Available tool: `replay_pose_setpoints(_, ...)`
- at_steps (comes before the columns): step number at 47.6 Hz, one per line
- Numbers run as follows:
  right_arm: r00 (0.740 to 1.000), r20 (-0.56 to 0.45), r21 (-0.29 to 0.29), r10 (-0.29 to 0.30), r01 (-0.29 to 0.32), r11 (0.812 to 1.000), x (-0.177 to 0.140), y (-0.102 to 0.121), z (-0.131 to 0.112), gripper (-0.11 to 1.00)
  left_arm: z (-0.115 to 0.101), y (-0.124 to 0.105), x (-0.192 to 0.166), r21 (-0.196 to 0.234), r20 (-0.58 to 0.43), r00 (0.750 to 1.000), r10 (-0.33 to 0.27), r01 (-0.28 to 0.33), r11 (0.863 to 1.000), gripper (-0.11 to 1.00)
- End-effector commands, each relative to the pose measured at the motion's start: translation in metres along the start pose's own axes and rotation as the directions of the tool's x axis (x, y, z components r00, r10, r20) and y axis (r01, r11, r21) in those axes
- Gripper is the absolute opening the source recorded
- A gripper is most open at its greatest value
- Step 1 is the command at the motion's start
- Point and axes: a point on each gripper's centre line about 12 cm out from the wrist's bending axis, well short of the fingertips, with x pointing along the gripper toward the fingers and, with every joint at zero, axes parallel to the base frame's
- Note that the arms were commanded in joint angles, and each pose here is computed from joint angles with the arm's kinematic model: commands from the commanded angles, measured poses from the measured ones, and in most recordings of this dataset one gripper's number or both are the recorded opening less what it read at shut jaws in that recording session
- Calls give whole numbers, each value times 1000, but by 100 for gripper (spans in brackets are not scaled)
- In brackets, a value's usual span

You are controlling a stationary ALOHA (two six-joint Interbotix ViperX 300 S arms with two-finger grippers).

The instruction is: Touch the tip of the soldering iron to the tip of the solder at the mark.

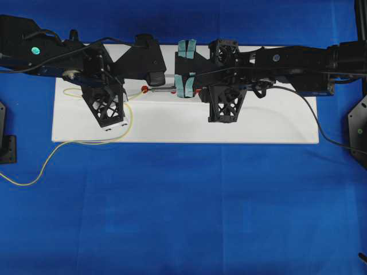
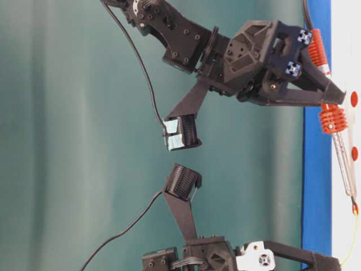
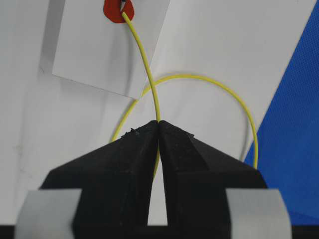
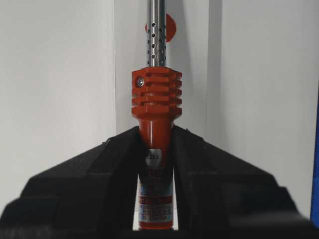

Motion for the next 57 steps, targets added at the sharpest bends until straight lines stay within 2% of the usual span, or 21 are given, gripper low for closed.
replay_pose_setpoints(1,999,41,-3,-1,1,1000,-8,0,12,6,9,-1,-10,2,40,999,-3,3,1000,1)
replay_pose_setpoints(16,999,43,-1,-1,1,1000,-8,0,12,6,8,-4,-16,10,62,998,-10,9,1000,1)
replay_pose_setpoints(22,999,43,-1,-1,1,1000,-8,0,12,6,7,-13,-27,36,89,996,-24,21,999,1)
replay_pose_setpoints(33,999,45,-1,0,1,1000,-8,0,12,6,-8,-11,-41,38,106,994,-28,24,999,1)
replay_pose_setpoints(45,999,46,-3,-1,1,1000,-8,0,12,6,-30,-7,-56,31,143,989,-35,31,999,1)
replay_pose_setpoints(52,999,51,-3,-1,1,1000,-8,0,13,6,-32,-7,-56,0,164,986,-38,39,999,1)
replay_pose_setpoints(57,998,60,-5,-4,4,1000,-12,-1,14,6,-32,-7,-57,-3,165,985,-39,40,999,1)
